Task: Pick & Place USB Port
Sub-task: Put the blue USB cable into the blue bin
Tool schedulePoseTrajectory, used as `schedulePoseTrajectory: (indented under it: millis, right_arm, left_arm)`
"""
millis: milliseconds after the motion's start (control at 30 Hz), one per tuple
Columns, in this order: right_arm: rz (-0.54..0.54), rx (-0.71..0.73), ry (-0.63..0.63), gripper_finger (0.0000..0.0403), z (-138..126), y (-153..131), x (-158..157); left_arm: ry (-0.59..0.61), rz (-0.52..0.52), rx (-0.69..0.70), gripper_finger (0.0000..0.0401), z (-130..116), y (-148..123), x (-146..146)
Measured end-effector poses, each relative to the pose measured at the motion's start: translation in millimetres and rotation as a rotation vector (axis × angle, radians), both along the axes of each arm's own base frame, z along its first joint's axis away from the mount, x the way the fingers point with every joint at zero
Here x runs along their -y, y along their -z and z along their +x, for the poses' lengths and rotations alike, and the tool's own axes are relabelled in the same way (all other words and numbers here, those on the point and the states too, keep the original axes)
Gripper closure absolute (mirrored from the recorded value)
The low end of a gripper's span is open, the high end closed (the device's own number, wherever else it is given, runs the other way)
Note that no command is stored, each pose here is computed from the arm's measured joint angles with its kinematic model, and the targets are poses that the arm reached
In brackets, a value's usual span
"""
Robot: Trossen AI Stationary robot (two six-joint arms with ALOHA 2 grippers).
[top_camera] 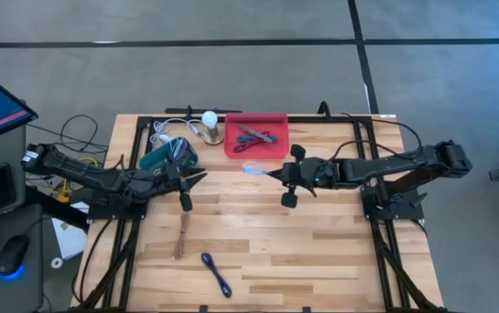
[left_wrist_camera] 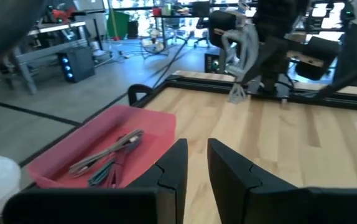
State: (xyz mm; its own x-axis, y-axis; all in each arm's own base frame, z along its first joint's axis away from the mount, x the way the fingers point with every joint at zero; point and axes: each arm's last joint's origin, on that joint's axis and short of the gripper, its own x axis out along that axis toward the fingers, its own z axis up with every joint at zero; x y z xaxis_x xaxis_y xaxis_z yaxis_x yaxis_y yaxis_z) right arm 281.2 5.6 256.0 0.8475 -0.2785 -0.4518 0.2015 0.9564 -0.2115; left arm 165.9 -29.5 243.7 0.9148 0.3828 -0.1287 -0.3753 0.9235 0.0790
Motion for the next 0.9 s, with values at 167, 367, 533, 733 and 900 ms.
schedulePoseTrajectory:
  millis: [167,367,533,733,900]
  right_arm:
    - [0.012,0.074,-0.013,0.0403,8.8,13.8,14.5]
    - [-0.005,0.131,0.014,0.0403,19.9,25.1,26.3]
    - [-0.006,0.153,0.019,0.0403,27.4,32.1,28.3]
    - [-0.001,0.206,-0.002,0.0403,35.1,35.2,27.1]
    - [0.000,0.208,-0.005,0.0403,35.8,36.0,27.0]
  left_arm:
    - [-0.023,-0.009,0.007,0.0339,1.3,-0.5,-5.8]
    - [-0.065,-0.019,0.019,0.0339,2.4,-1.3,-13.1]
    - [-0.145,-0.084,0.052,0.0339,3.3,-1.1,-24.5]
    - [-0.202,-0.099,0.032,0.0339,8.3,4.3,-32.8]
    - [-0.226,-0.090,-0.016,0.0339,15.1,12.2,-36.3]
